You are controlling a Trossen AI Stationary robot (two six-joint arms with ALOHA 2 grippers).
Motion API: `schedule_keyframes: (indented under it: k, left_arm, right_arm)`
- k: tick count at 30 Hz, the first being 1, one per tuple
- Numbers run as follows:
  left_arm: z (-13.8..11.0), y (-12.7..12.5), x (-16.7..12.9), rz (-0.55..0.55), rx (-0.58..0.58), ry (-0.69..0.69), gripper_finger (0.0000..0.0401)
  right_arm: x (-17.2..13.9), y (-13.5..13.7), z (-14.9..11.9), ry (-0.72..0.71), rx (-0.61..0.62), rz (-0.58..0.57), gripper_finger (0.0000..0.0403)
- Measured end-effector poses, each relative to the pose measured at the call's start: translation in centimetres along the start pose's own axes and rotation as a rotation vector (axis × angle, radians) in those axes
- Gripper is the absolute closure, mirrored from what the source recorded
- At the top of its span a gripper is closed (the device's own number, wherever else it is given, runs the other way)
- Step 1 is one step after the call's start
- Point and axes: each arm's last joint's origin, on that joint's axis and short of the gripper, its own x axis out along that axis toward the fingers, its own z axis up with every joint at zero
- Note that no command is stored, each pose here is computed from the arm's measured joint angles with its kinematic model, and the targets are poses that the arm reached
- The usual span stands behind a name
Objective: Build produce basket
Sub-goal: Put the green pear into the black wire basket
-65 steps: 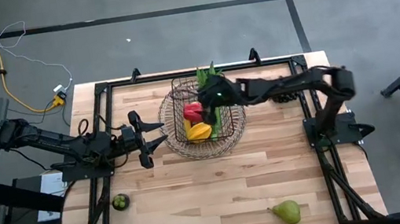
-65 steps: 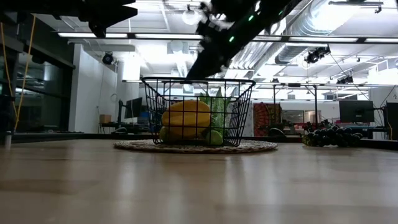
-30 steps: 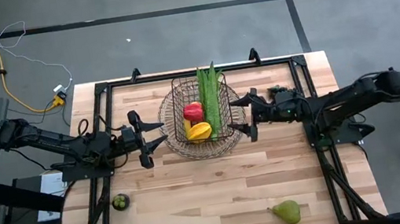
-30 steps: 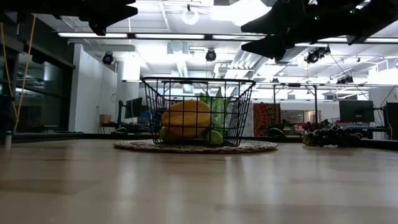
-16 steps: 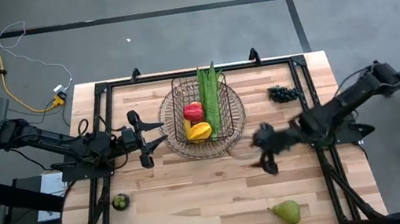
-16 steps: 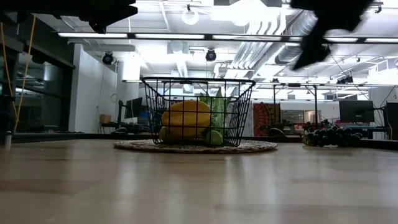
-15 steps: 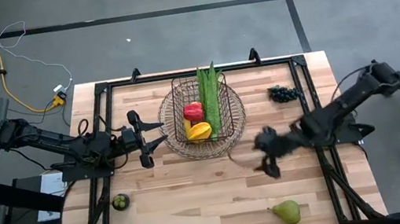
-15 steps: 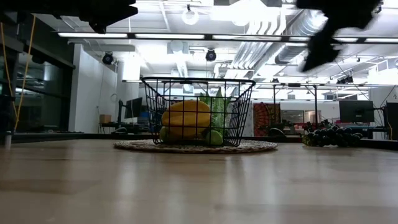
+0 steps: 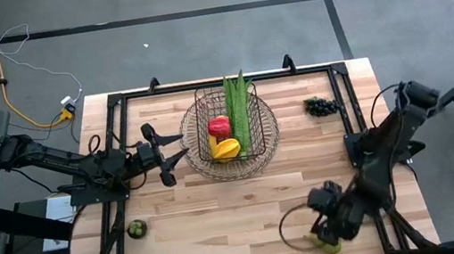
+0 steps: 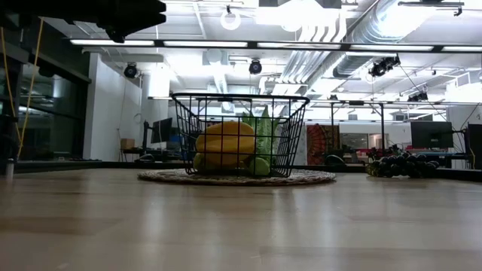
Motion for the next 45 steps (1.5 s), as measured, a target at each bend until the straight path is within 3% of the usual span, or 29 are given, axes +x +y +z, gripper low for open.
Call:
schedule_keyframes:
  k: [8,14,23,30,37,45]
  left_arm:
    - [0.0,0.0,0.0,0.008,0.018,0.001,0.0213]
    - [0.0,0.0,0.0,0.008,0.018,0.001,0.0212]
    - [0.0,0.0,0.0,0.012,0.017,0.0,0.0213]
    - [0.0,0.0,0.0,0.012,0.017,0.0,0.0213]
    - [0.0,0.0,0.0,0.012,0.017,0.0,0.0212]
    - [0.0,0.0,0.0,0.012,0.016,0.0,0.0213]
  right_arm:
    - [3.0,3.5,-1.3,0.242,0.073,-0.261,0.0025]
    - [5.4,5.0,-1.3,0.347,0.093,-0.255,0.0025]
    - [6.8,5.0,-2.1,0.438,0.177,-0.313,0.0025]
    - [8.6,4.7,-2.1,0.509,0.173,-0.331,0.0025]
    - [8.8,4.5,-1.9,0.494,0.168,-0.337,0.0025]
    - [8.9,4.3,-1.7,0.506,0.077,-0.325,0.0036]
